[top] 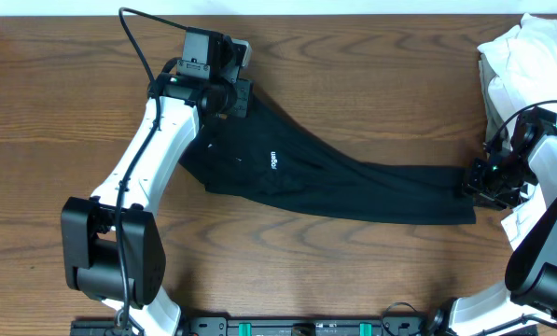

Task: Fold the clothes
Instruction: 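Pull the left end up and right with the left gripper, right gripper holding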

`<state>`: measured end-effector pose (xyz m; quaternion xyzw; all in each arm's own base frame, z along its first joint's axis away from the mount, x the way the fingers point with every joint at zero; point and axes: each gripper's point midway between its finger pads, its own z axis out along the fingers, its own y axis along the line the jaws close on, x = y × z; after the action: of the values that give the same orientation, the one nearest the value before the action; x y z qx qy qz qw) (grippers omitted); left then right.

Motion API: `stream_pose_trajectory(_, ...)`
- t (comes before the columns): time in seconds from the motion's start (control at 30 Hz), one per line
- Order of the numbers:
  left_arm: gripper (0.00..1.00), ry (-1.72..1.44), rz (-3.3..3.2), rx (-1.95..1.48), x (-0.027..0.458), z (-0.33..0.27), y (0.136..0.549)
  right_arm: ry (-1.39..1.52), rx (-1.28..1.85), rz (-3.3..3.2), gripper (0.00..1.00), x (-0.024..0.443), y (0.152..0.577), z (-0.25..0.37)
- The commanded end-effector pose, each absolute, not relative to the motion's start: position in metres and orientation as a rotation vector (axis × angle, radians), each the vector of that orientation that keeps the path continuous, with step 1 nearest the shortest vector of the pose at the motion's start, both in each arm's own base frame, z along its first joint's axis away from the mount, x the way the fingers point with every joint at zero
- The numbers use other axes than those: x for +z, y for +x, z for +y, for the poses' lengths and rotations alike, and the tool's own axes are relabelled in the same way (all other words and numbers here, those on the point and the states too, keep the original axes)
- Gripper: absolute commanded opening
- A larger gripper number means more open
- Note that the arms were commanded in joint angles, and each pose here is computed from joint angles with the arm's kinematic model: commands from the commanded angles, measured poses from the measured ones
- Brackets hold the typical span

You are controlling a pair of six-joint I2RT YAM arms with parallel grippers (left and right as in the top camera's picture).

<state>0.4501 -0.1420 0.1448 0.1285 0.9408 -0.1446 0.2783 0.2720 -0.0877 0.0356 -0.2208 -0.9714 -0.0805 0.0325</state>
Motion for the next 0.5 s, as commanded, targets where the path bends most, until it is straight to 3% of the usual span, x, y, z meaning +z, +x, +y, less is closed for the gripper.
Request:
stream_pose_trajectory(0.0,0.06,0.321,2.516,-0.384,0.149,-0.139,0.454,-0.674,-0.271,-2.998,0.41,0.039,0.271,-0.086)
stream_pose_trajectory(0.33,0.06,0.321,2.518,-0.384,0.149,-0.139,0.453,-0.677,-0.265,-3.024,0.43,0.027,0.272,-0.087)
stream_pose_trajectory(0.47,0.06,0.321,2.519,-0.384,0.149,-0.139,0.453,-0.676,-0.265,-3.022,0.33,0.025,0.271,-0.086)
